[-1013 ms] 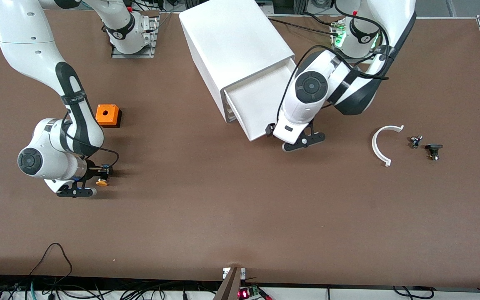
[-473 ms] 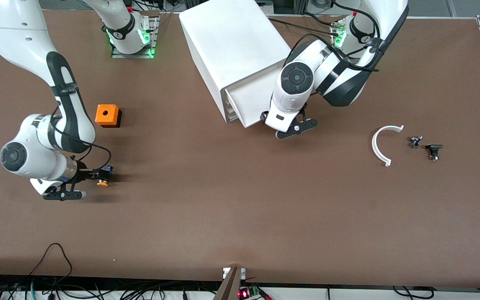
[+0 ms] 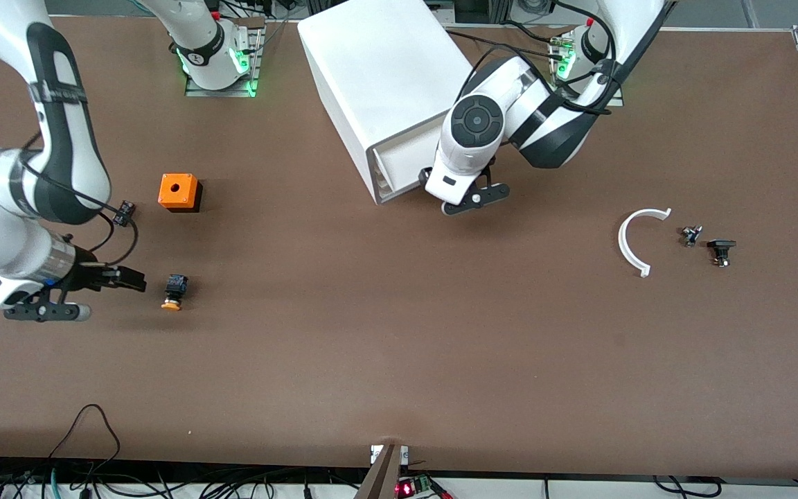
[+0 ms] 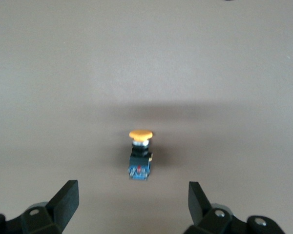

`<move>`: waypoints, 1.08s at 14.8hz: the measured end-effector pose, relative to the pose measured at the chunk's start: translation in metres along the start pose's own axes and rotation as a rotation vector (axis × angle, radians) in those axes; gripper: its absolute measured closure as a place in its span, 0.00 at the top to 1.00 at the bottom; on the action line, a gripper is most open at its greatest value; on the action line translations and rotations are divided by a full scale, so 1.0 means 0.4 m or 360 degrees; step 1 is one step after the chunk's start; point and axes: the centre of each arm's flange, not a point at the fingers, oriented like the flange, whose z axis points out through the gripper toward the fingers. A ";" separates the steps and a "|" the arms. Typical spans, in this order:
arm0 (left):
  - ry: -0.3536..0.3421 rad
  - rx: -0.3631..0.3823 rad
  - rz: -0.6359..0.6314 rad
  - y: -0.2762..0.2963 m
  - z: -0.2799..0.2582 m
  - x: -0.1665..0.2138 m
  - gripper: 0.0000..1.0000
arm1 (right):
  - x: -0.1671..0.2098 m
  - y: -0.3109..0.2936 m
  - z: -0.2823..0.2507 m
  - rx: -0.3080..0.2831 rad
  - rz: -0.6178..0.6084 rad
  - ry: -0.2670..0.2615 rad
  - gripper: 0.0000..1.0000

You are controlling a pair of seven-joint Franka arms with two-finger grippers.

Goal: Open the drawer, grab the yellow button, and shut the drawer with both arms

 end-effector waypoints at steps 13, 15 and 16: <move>-0.0128 0.0035 0.0063 0.025 0.037 -0.095 1.00 | -0.205 -0.041 -0.464 -0.0049 0.0110 -0.0085 1.00; -0.0128 0.0035 0.0066 0.025 0.037 -0.096 1.00 | -0.213 -0.045 -0.511 -0.0048 0.0106 -0.0083 1.00; -0.0128 0.0032 0.0070 0.025 0.035 -0.095 1.00 | -0.212 -0.051 -0.537 -0.0046 0.0099 -0.0055 1.00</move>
